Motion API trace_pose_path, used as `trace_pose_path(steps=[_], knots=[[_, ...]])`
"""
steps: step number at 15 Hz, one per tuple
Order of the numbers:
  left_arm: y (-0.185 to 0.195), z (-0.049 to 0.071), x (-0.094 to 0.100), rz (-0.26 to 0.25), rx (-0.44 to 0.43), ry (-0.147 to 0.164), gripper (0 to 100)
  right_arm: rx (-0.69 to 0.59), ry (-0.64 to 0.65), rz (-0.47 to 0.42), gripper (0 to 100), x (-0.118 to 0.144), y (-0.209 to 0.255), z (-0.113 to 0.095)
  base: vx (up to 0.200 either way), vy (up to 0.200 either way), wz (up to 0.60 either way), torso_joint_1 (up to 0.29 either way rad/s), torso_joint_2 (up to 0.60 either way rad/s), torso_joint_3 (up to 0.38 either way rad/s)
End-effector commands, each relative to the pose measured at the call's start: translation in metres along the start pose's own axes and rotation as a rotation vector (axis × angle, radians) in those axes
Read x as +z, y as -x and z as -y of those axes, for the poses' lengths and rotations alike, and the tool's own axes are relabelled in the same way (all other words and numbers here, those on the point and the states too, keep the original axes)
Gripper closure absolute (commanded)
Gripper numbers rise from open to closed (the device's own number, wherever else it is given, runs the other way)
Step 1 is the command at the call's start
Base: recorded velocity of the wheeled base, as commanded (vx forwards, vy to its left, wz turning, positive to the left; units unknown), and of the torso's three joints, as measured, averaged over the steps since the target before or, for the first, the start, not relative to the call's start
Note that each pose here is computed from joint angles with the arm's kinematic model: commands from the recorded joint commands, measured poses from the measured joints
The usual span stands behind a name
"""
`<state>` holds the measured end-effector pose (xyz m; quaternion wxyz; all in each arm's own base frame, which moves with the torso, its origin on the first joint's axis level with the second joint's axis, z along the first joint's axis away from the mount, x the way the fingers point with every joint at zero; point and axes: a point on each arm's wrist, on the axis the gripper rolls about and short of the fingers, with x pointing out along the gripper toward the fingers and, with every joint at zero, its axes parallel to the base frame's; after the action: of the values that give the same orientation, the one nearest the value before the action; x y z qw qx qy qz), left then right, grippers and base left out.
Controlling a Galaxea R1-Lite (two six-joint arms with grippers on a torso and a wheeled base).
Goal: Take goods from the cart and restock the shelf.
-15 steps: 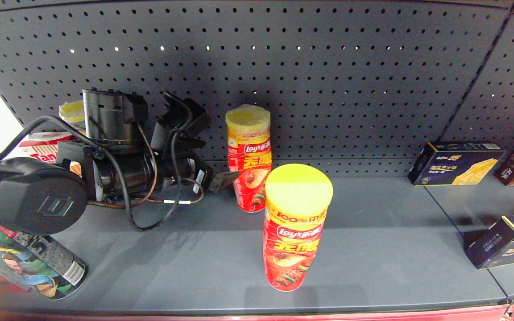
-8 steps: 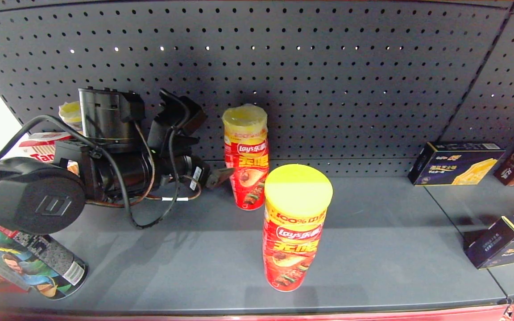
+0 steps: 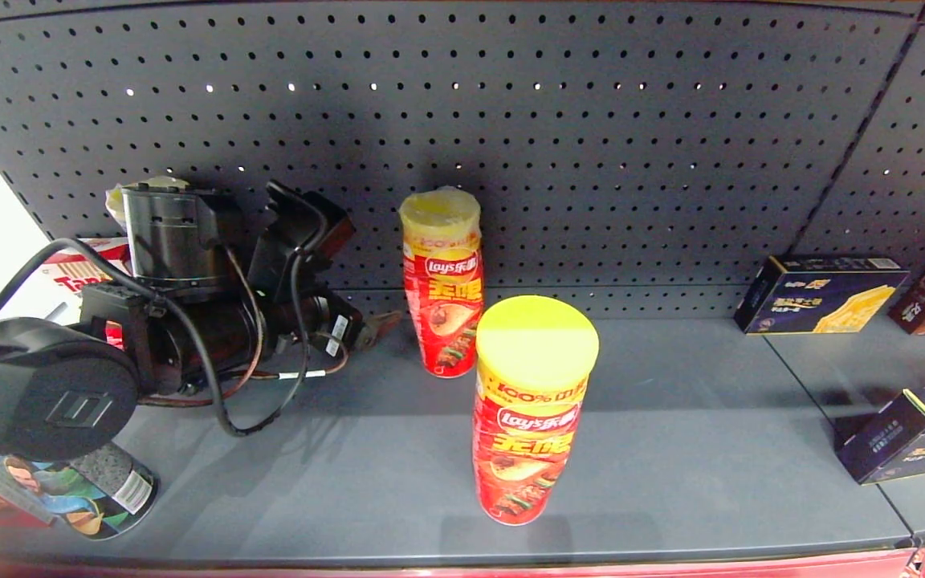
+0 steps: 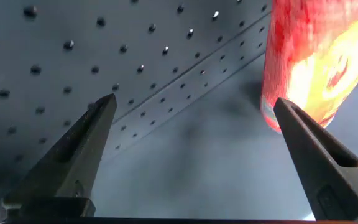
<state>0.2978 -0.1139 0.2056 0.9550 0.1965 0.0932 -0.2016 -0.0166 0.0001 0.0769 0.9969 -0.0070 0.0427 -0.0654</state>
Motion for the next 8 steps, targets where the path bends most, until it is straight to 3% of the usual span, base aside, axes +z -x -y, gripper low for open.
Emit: trace_pose_path(steps=[1, 8], knots=[[0.002, 0.001, 0.000, 0.000, 0.007, -0.003, 0, 0.000, 0.000, -0.001, 0, 0.000, 0.000, 0.000, 0.000, 0.000, 0.00, 0.000, 0.00, 0.000], [-0.025, 0.010, 0.005, 0.000, -0.001, -0.013, 0, 0.000, 0.000, -0.001, 0, 0.000, 0.000, 0.000, 0.000, 0.000, 0.00, 0.000, 0.00, 0.000]])
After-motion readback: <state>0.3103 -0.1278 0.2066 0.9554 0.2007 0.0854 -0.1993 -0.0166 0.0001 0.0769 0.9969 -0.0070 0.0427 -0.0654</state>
